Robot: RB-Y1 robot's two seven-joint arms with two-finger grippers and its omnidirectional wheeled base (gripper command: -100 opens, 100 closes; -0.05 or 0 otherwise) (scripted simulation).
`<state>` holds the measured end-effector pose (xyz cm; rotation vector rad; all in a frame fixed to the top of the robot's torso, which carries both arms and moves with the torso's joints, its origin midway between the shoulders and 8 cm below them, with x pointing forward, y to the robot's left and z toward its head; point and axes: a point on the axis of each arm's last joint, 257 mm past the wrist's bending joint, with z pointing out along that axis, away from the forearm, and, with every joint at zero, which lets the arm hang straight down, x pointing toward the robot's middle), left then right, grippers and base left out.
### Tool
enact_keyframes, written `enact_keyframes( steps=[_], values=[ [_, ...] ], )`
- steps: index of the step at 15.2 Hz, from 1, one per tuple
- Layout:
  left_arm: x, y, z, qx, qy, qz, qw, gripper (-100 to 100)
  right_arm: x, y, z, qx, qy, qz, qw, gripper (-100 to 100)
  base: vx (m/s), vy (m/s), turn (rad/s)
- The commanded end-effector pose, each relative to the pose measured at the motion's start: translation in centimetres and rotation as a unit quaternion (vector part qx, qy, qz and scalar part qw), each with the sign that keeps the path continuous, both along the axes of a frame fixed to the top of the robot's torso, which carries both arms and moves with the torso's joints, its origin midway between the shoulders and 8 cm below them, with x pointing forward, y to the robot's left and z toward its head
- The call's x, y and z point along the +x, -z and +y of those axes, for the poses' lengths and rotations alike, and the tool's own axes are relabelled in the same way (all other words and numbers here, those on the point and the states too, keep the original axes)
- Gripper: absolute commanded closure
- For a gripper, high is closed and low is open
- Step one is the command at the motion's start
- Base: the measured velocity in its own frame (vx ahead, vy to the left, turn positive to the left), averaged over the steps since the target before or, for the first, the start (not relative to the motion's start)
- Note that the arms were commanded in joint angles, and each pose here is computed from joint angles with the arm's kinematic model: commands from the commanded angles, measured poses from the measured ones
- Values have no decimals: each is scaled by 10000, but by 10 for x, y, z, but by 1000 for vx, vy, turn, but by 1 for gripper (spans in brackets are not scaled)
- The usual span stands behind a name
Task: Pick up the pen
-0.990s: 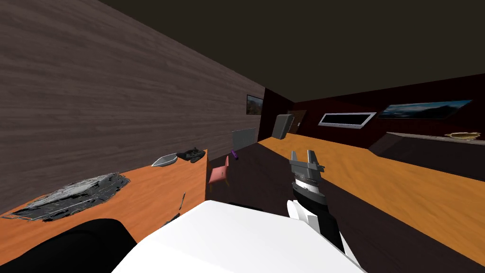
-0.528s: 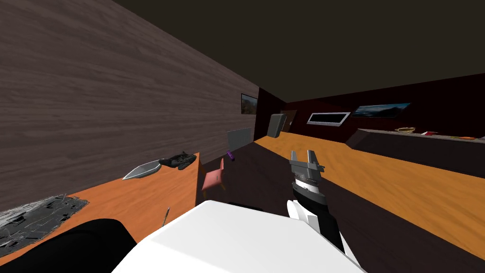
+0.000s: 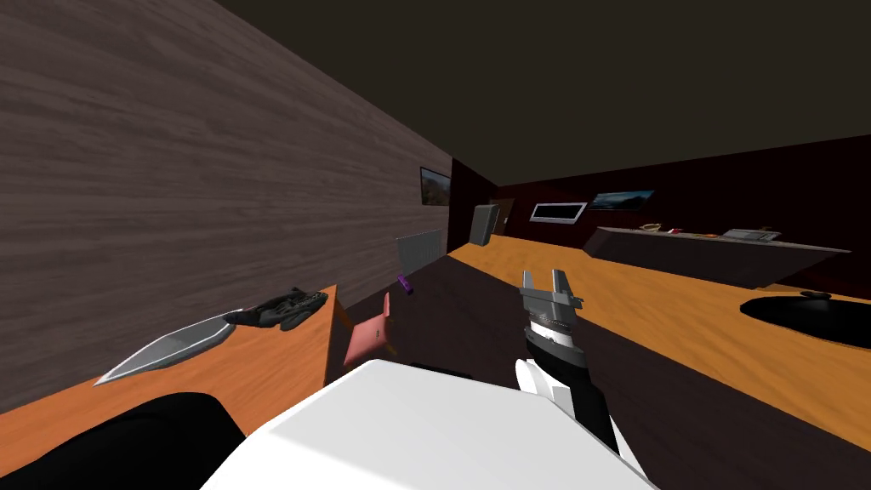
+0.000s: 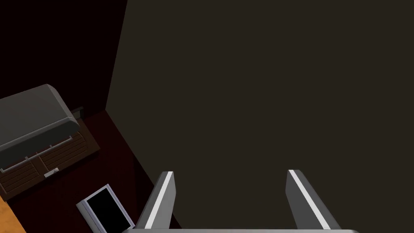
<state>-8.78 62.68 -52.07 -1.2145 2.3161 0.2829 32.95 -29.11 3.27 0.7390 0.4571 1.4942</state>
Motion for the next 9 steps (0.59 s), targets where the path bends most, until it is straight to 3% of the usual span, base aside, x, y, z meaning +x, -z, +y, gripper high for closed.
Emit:
enact_keyframes(
  steps=[1,4,9],
  values=[
    [-5,1,3,9,-23,56,10000,-100,0,0,0,0,0,0,10000,0,29,3,26],
    [-27,1,9,55,-57,311,9995,-100,0,0,0,1,-1,-1,10000,0,36,-3,-123],
    [-55,-1,18,122,-92,640,9978,-100,0,0,0,0,0,0,10000,0,85,11,-153]
  ],
)
